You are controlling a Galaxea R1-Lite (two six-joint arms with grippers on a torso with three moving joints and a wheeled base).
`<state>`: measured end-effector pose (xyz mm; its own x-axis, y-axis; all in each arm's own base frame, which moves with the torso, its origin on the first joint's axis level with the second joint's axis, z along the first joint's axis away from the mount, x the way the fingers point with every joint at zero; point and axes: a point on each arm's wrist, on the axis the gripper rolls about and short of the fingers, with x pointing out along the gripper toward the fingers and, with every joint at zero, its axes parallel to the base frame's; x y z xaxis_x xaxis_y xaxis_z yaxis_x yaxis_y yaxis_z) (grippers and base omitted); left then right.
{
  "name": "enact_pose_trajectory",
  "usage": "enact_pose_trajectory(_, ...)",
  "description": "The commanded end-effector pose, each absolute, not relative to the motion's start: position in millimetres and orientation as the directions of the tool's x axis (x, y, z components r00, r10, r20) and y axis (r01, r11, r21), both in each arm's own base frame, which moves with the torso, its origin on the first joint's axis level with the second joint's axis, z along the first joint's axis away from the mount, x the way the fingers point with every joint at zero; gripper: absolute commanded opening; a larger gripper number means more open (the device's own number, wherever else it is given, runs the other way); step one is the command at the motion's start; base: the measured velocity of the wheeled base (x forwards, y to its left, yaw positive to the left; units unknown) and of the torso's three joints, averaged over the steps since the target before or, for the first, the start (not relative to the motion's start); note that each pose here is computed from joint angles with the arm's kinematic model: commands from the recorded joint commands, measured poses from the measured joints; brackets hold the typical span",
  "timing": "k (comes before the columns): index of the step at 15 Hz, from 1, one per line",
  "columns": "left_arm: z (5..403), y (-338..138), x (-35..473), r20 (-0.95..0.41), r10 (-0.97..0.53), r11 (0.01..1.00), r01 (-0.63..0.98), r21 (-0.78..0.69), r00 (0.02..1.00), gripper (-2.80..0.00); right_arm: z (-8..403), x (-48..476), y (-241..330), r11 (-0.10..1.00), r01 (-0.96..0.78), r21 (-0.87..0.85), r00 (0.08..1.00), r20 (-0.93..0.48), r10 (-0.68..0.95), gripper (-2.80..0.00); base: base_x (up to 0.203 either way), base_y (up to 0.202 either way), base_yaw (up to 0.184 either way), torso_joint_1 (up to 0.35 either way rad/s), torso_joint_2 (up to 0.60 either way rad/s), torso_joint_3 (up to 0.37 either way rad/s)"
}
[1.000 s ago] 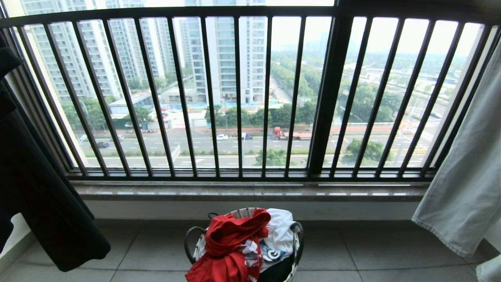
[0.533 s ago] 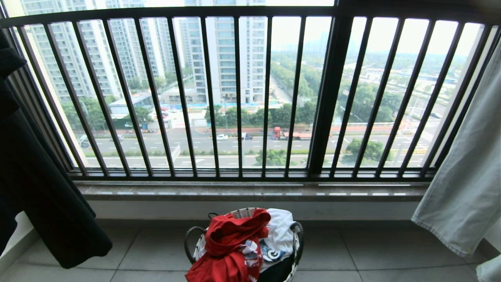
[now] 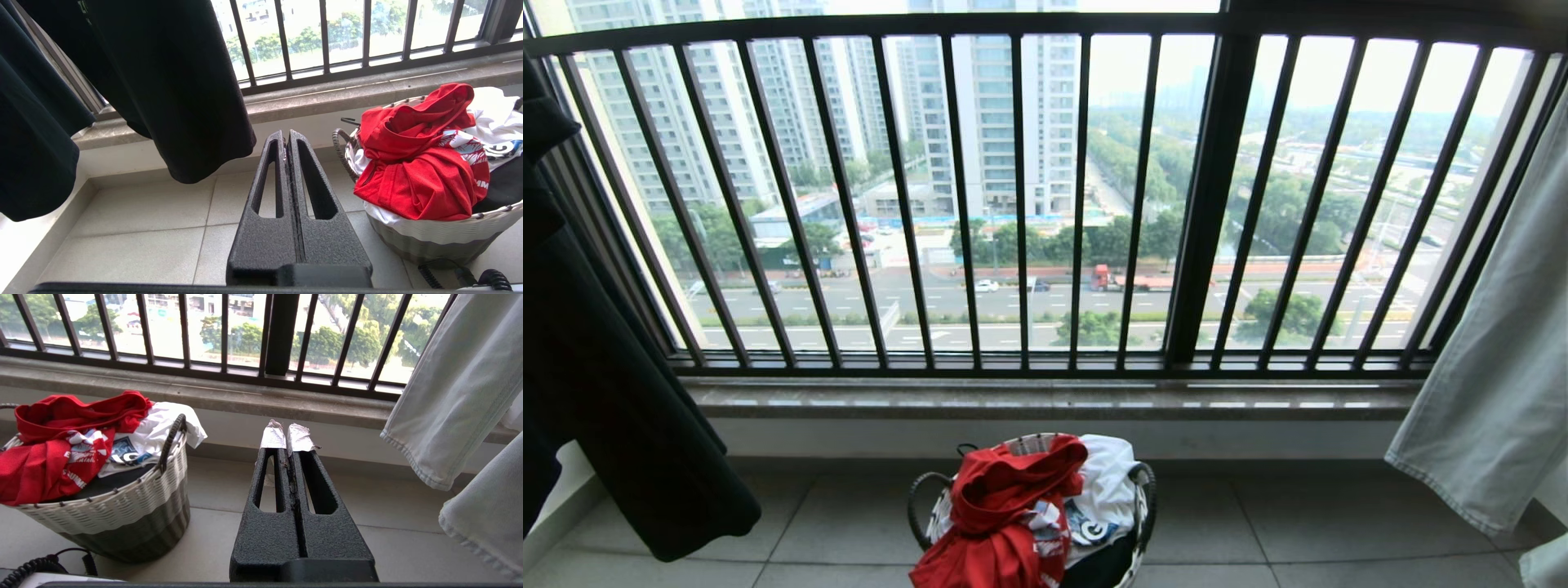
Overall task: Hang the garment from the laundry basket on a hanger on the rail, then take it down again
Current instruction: Pick up the clothes rack on the clothesline
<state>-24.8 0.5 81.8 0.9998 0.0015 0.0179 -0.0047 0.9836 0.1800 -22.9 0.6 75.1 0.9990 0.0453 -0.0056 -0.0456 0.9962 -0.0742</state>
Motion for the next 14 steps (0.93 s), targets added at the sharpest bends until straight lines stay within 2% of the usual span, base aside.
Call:
enact_pose_trajectory(1,81.9,0.5,-24.8,0.018,0.002,0.983,-0.005,0.181,1.000,-2.80,75.0,-22.9,0.7,0.996,-0.045,-0.075,0.999,-0.009,0.044,-2.80,0.000,0.000,0.000,0.000,0.00,0.000)
enact_pose_trajectory(11,81.8,0.6,-24.8,0.017,0.002,0.983,-0.005,0.181,1.000,-2.80,75.2,-22.8,0.7,0.996,-0.045,-0.075,0.999,-0.008,0.044,-2.80,0.000,0.000,0.000,0.000,0.00,0.000)
enact_pose_trajectory(14,81.7,0.5,-24.8,0.017,0.002,0.983,-0.005,0.181,1.000,-2.80,75.2,-22.8,0.6,0.996,-0.046,-0.075,0.999,-0.008,0.046,-2.80,0.000,0.000,0.000,0.019,-0.19,-0.203)
